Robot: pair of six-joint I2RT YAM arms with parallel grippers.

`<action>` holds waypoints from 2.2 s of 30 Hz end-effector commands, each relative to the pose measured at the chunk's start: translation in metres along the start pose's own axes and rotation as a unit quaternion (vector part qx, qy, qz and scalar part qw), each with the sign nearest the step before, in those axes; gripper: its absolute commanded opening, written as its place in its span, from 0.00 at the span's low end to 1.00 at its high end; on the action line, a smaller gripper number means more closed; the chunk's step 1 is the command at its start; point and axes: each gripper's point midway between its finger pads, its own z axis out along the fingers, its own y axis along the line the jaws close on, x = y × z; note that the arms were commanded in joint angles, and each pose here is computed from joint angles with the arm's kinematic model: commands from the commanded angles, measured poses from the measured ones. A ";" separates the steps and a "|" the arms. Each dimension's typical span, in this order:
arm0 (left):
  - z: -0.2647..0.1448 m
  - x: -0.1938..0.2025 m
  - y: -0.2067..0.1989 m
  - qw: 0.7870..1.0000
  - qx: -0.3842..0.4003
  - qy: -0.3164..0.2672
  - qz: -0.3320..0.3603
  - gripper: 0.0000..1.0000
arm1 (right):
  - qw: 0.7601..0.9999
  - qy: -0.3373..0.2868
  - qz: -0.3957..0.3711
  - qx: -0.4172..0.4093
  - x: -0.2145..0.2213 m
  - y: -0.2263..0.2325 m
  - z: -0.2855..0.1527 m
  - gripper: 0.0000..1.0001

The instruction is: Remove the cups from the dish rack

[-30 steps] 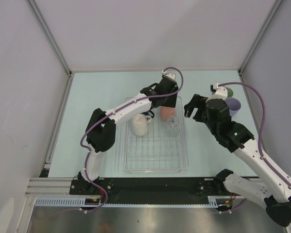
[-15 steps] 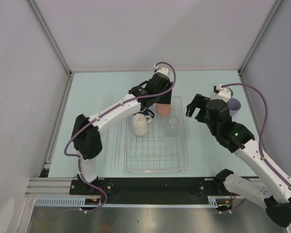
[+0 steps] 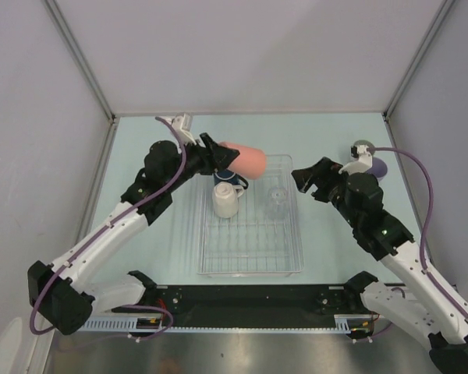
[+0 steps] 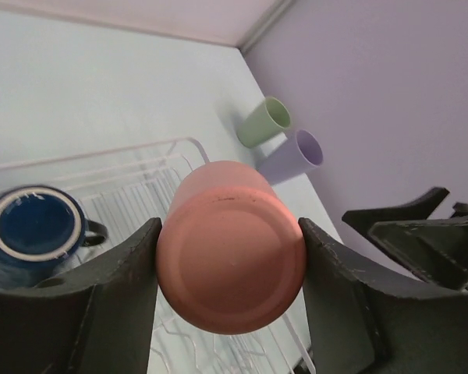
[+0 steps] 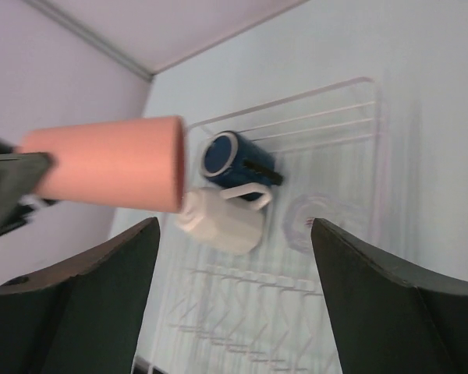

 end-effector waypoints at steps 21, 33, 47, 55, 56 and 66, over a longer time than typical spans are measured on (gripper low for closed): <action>-0.044 0.017 -0.047 0.951 0.289 -0.021 -0.112 0.00 | 0.948 0.027 0.094 -0.304 0.009 0.101 -0.031 0.82; -0.043 0.025 -0.045 0.947 0.295 -0.008 -0.124 0.01 | 0.929 0.068 0.089 -0.353 0.031 0.133 -0.014 0.53; -0.031 0.043 -0.032 0.951 0.276 0.024 -0.139 0.02 | 0.919 0.096 0.090 -0.372 0.045 0.143 -0.014 0.00; -0.008 0.053 -0.008 0.975 0.192 0.063 -0.097 0.83 | 0.960 0.046 0.034 -0.276 0.022 0.108 -0.030 0.00; -0.006 0.049 -0.009 0.976 0.188 0.061 -0.095 0.83 | 0.966 0.026 0.025 -0.255 0.014 0.100 -0.030 0.00; 0.000 0.063 0.010 0.979 0.145 0.074 -0.120 0.81 | 0.998 -0.045 -0.041 0.021 -0.053 0.025 -0.042 0.00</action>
